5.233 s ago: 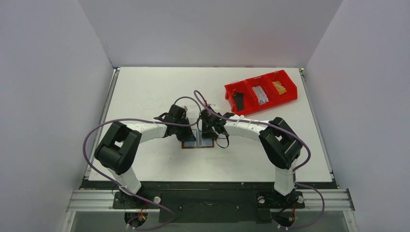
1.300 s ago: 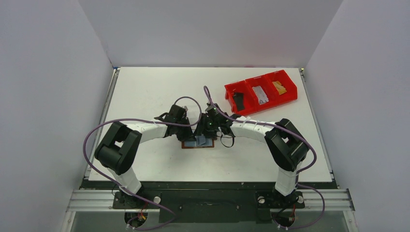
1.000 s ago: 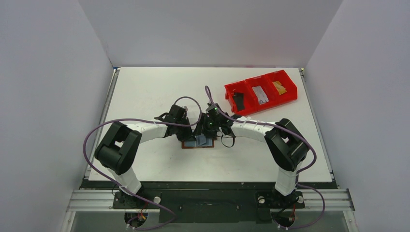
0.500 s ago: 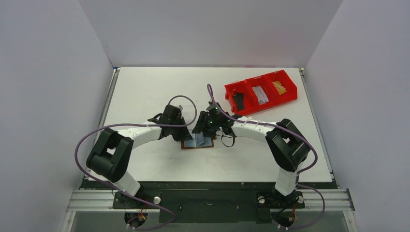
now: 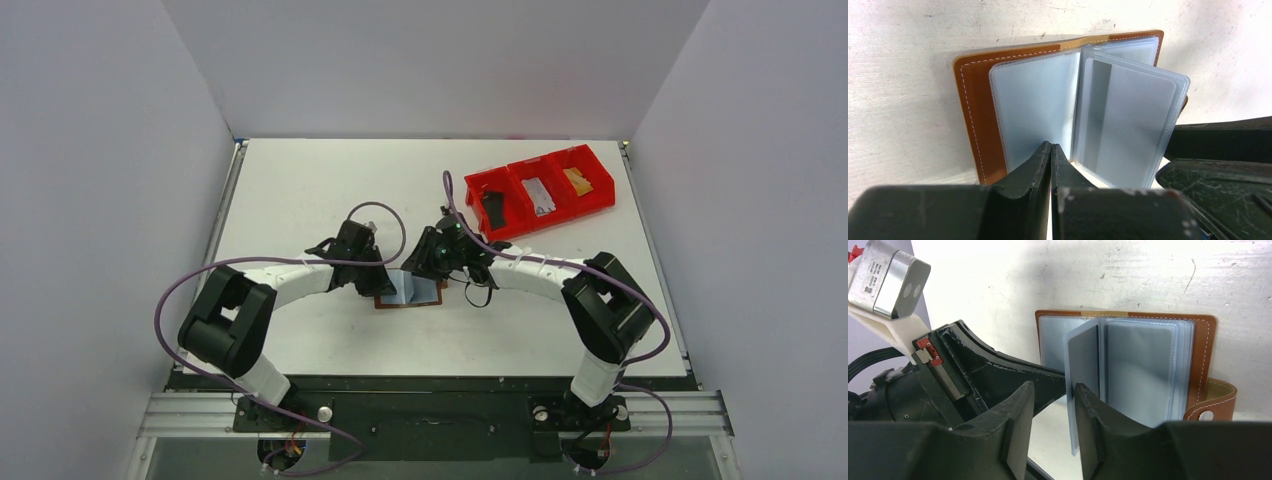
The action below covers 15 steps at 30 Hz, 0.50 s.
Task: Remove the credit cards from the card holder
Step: Remove the credit card from the card holder.
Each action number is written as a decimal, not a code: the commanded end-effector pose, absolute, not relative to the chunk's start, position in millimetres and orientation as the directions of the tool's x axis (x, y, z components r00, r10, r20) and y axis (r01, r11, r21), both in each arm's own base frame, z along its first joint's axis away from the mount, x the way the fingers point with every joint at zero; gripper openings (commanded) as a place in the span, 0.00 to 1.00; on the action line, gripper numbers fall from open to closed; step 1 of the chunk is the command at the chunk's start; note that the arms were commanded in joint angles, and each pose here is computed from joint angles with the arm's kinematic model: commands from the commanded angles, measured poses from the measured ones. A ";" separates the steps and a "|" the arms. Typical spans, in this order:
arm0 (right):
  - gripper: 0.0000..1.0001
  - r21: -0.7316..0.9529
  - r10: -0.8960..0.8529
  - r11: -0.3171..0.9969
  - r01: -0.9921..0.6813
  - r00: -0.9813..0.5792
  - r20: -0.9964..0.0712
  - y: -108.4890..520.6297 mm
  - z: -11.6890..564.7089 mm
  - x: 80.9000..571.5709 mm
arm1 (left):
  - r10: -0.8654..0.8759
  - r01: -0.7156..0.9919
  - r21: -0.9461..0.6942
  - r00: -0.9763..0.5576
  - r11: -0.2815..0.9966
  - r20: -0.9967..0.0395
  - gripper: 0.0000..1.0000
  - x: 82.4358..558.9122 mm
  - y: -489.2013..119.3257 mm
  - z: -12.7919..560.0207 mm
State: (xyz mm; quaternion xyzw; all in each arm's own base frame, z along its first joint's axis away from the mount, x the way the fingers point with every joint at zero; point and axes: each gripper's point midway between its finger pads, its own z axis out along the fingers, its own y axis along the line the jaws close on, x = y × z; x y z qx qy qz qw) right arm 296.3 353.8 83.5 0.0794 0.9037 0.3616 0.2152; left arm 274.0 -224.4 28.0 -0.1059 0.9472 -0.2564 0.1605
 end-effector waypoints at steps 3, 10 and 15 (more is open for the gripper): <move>0.23 0.734 0.355 0.679 -0.031 -0.861 -0.364 357.6 106.7 308.0 | -0.295 -0.115 -0.528 -0.916 0.842 -0.271 0.00 279.9 -223.7 30.2; 0.17 0.740 0.358 0.672 -0.031 -0.861 -0.362 359.3 108.0 307.9 | -0.295 -0.115 -0.527 -0.916 0.842 -0.271 0.00 279.3 -222.6 30.0; 0.15 0.736 0.351 0.676 -0.038 -0.861 -0.367 361.6 108.2 308.7 | -0.299 -0.116 -0.531 -0.914 0.840 -0.274 0.00 279.9 -221.0 32.2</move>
